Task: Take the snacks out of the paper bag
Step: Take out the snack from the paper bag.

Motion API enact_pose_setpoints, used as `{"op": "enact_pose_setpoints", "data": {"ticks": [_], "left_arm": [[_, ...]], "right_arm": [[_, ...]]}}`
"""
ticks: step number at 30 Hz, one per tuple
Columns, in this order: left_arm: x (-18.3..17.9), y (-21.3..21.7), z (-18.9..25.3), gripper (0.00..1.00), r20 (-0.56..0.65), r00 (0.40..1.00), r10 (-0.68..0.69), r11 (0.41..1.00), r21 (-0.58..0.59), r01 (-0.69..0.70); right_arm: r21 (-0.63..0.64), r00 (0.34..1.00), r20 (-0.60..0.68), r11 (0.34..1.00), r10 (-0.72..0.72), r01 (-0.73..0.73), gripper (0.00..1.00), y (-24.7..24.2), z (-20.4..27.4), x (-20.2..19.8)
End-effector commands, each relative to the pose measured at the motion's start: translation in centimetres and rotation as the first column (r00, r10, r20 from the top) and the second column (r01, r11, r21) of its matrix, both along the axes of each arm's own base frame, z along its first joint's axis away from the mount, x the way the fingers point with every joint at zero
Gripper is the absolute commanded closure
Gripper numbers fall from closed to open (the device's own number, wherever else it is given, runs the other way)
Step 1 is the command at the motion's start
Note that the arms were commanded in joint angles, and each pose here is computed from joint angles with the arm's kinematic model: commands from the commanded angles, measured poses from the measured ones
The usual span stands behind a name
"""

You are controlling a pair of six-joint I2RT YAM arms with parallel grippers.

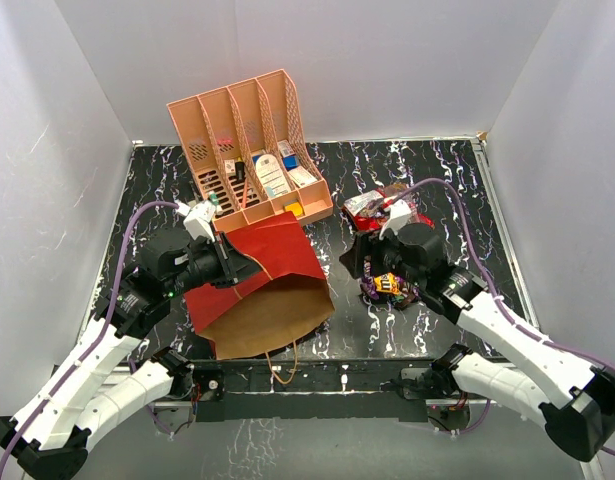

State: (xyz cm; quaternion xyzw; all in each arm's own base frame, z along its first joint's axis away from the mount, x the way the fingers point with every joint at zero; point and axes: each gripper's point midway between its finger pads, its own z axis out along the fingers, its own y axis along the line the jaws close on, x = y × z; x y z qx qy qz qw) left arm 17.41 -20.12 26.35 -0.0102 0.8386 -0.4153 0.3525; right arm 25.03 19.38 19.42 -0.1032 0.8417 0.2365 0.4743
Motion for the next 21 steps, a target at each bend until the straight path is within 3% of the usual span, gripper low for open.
{"op": "enact_pose_setpoints", "data": {"ticks": [1,8,12,16,21], "left_arm": [[-0.1,0.2,-0.1,1.00,-0.002,1.000,0.002,1.000,0.000,-0.002],[-0.1,0.1,-0.1,1.00,-0.002,1.000,0.002,1.000,0.000,-0.002],[0.1,0.0,-0.1,1.00,-0.003,1.000,-0.001,1.000,0.000,0.001],[0.1,0.0,-0.2,1.00,-0.004,1.000,0.001,1.000,0.004,-0.001],[0.1,-0.2,0.1,1.00,0.000,1.000,-0.007,1.000,0.001,0.007]], "right_arm": [[0.142,0.883,0.235,0.885,0.406,-0.444,0.26,5.7,6.1,-4.0],[0.169,0.615,0.370,0.601,0.696,-0.781,0.20,9.0,9.3,-10.6],[0.143,0.517,0.405,0.507,0.754,-0.850,0.20,11.5,9.7,-14.0],[0.095,0.511,0.449,0.530,0.733,-0.843,0.19,13.5,9.8,-15.6],[0.056,0.585,0.512,0.655,0.629,-0.754,0.19,14.8,9.0,-14.6]]}}
